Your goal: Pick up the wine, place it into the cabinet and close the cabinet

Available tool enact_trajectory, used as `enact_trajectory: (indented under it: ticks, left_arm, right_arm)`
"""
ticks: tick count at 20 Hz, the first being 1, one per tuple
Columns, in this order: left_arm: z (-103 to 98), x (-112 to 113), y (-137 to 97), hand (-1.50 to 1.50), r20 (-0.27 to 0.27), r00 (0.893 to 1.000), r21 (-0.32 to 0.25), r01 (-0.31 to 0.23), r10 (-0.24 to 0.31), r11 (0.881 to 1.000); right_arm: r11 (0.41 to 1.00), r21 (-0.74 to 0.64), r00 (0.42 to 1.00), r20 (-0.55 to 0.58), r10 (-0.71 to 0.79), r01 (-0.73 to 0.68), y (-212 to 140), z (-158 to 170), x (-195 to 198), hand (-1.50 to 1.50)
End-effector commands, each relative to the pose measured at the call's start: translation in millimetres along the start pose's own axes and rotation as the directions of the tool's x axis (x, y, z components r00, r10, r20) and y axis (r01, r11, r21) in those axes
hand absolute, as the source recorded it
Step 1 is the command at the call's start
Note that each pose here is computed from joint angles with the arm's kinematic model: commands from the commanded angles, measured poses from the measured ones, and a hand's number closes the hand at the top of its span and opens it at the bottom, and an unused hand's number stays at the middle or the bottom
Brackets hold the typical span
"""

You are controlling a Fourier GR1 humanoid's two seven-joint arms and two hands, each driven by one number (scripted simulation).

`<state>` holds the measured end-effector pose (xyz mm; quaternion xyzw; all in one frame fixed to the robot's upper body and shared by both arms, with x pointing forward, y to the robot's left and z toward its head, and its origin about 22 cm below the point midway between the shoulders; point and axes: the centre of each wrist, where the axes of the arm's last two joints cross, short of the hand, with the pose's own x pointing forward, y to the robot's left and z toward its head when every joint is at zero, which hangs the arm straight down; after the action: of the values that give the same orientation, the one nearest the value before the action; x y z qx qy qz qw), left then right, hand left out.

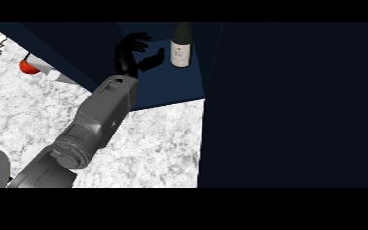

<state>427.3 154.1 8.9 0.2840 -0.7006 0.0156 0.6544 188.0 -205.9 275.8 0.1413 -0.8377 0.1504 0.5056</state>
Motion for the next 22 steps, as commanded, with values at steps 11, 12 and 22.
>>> enact_trajectory:
  ticks: [11,12,22]
  left_arm:
    - [-19,-17,37,-1.5,-0.005,0.999,0.006,0.038,-0.038,0.999]
    - [-20,-12,35,-1.5,0.006,0.999,-0.007,0.038,-0.038,0.999]
    - [-23,9,26,-1.5,0.124,0.964,-0.319,-0.186,0.236,0.929]
  right_arm:
    - [1.0,0.009,1.0,-0.004,-0.01,0.01,3,0,1,-1.5]
    - [1.0,0.002,1.0,0.004,0.003,-0.003,1,3,3,-1.5]
    - [1.0,-0.022,1.0,-0.008,-0.013,0.013,3,2,3,-1.5]
